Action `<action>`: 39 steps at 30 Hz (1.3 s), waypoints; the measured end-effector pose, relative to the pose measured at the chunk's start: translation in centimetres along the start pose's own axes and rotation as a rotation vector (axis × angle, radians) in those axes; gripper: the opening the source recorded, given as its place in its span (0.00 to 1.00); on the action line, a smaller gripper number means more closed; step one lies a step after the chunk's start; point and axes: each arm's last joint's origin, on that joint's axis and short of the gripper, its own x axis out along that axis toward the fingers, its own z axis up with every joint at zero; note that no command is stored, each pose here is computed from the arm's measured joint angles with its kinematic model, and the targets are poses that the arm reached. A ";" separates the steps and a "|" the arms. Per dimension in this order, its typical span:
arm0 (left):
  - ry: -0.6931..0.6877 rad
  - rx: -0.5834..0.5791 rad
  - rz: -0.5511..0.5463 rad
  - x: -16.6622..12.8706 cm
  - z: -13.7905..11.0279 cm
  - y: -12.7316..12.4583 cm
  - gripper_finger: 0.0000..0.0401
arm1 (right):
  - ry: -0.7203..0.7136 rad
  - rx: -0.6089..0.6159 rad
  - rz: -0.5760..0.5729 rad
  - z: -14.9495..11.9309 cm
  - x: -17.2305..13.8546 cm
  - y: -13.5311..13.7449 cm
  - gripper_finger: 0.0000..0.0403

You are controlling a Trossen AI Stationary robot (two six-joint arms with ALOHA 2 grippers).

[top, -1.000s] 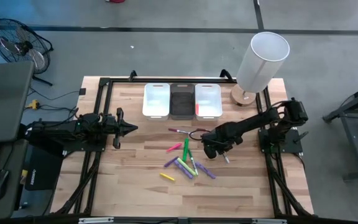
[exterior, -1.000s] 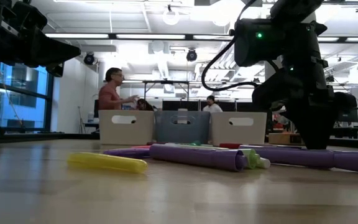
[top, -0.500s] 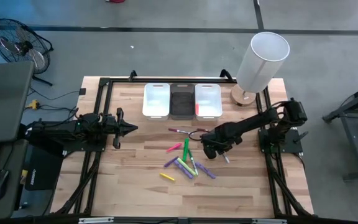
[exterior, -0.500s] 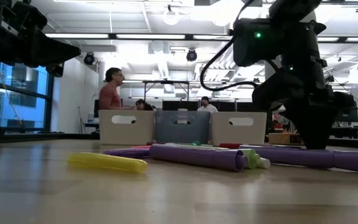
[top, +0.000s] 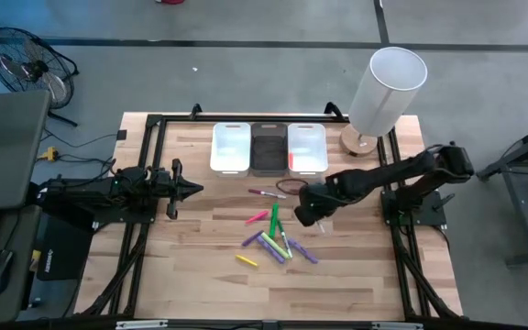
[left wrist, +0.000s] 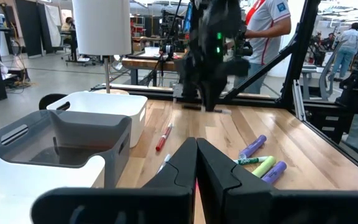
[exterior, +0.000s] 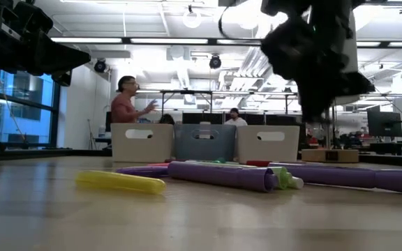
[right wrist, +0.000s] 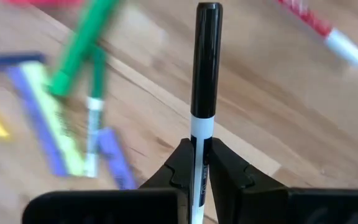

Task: Pick & Place Markers
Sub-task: Put the black marker pen into the black bin

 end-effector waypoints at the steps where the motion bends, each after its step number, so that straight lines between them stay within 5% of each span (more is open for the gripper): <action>1: 0.000 0.000 0.000 0.0 0.0 0.0 0.00 | -0.028 0.000 0.027 0.3 -0.7 0.3 0.05; 15: 0.000 0.000 0.000 0.0 0.0 0.0 0.00 | -0.317 -0.050 0.183 7.7 -5.7 2.6 0.05; 30: 0.000 0.000 0.000 0.0 0.0 0.0 0.00 | -0.460 0.036 0.166 17.2 -2.1 0.6 0.07; 39: 0.000 0.000 0.000 0.0 0.0 0.0 0.00 | -0.463 0.083 0.115 19.5 0.1 -1.2 0.14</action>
